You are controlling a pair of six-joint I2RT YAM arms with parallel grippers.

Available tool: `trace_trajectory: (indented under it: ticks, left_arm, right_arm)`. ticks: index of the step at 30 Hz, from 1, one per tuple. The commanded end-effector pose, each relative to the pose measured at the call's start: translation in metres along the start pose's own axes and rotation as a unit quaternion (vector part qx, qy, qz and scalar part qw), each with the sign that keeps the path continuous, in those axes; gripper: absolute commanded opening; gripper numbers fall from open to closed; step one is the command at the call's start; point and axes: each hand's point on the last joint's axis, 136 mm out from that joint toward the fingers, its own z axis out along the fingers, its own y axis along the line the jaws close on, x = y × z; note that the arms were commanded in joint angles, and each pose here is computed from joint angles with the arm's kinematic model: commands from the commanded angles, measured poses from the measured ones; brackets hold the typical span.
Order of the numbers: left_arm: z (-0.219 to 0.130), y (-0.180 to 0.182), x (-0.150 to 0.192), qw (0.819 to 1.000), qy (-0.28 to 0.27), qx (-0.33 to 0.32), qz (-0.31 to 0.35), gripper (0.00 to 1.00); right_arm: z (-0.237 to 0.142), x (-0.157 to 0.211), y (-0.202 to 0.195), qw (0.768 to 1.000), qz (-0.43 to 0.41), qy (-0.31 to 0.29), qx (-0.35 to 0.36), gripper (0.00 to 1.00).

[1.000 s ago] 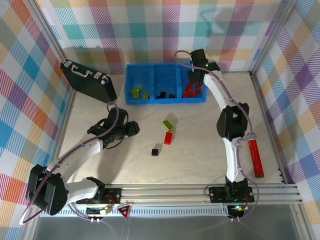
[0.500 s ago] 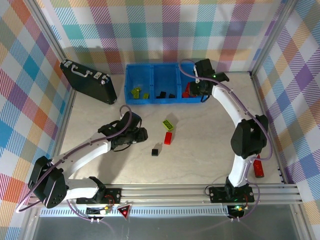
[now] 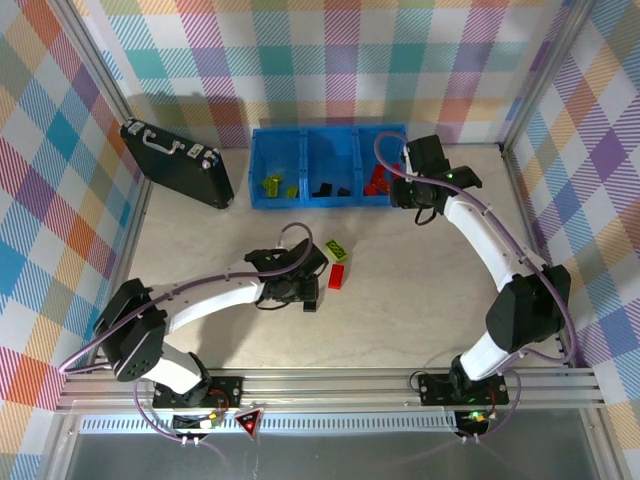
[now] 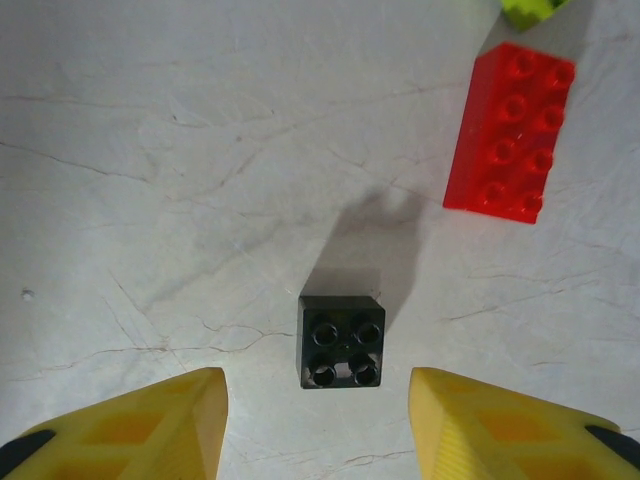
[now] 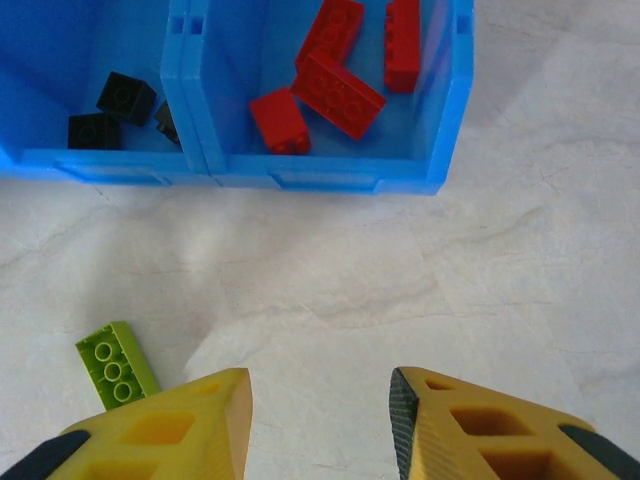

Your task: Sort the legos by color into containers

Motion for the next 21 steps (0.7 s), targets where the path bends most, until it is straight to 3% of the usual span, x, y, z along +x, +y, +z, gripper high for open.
trace_trajectory:
  ticks: [1, 7, 21]
  left_arm:
    - [0.005, 0.002, 0.008, 0.999, 0.020, -0.026, -0.003, 0.53]
    - [0.025, -0.004, 0.018, 0.998, 0.049, -0.041, 0.009, 0.57]
    - [0.054, -0.016, 0.030, 0.994, 0.094, -0.044, 0.022, 0.54]
  right_arm:
    - [-0.005, 0.002, 0.002, 1.000, 0.011, -0.007, -0.009, 0.43]
    - [0.002, 0.011, 0.003, 1.000, 0.012, 0.009, -0.011, 0.44]
    - [0.001, 0.019, 0.001, 1.000, 0.013, 0.018, -0.012, 0.44]
